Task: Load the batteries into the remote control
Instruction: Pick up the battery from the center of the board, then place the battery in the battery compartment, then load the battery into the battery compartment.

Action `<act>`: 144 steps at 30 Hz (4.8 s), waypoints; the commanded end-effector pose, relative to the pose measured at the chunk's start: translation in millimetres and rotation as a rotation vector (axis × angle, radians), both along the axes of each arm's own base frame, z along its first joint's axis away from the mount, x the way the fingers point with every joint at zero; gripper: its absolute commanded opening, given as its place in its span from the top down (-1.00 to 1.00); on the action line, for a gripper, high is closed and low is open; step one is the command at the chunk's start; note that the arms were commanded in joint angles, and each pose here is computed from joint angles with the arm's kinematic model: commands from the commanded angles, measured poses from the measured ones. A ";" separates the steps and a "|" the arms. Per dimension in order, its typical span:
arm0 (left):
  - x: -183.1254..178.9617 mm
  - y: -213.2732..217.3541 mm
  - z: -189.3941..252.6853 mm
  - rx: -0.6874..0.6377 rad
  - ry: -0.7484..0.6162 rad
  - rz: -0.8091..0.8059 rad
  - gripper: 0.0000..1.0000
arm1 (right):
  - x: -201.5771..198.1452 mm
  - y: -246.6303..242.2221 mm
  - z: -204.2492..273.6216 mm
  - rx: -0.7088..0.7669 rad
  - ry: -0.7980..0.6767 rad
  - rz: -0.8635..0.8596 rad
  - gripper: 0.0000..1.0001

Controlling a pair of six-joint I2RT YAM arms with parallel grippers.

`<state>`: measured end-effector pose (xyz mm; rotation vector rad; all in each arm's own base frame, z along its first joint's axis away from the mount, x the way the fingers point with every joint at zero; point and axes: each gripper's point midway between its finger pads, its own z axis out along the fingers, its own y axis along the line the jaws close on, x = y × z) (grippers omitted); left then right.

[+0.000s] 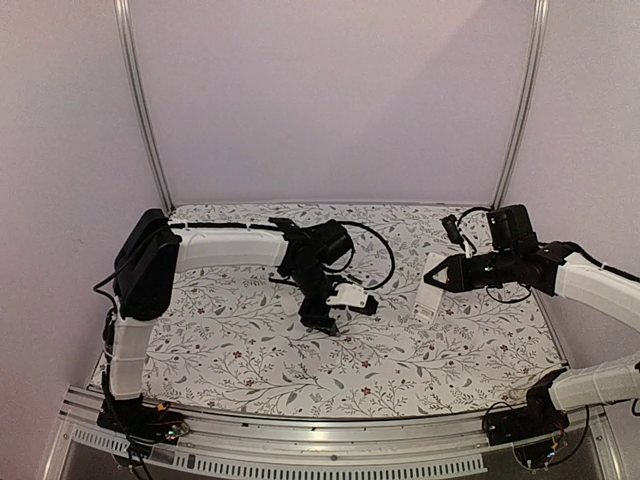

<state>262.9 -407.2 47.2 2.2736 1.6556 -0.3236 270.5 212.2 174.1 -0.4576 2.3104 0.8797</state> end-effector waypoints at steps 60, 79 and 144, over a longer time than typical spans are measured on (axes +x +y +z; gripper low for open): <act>-89.9 -56.2 108.9 -0.538 0.005 0.102 0.99 | -10.9 64.8 -14.5 0.217 0.266 0.161 1.00; -109.0 -96.9 97.3 -0.564 -0.020 0.016 0.93 | -28.8 102.7 -8.5 0.288 0.307 0.244 1.00; -73.1 -63.2 101.6 -0.514 -0.199 0.079 0.13 | -41.9 110.5 -6.6 0.362 0.365 0.309 1.00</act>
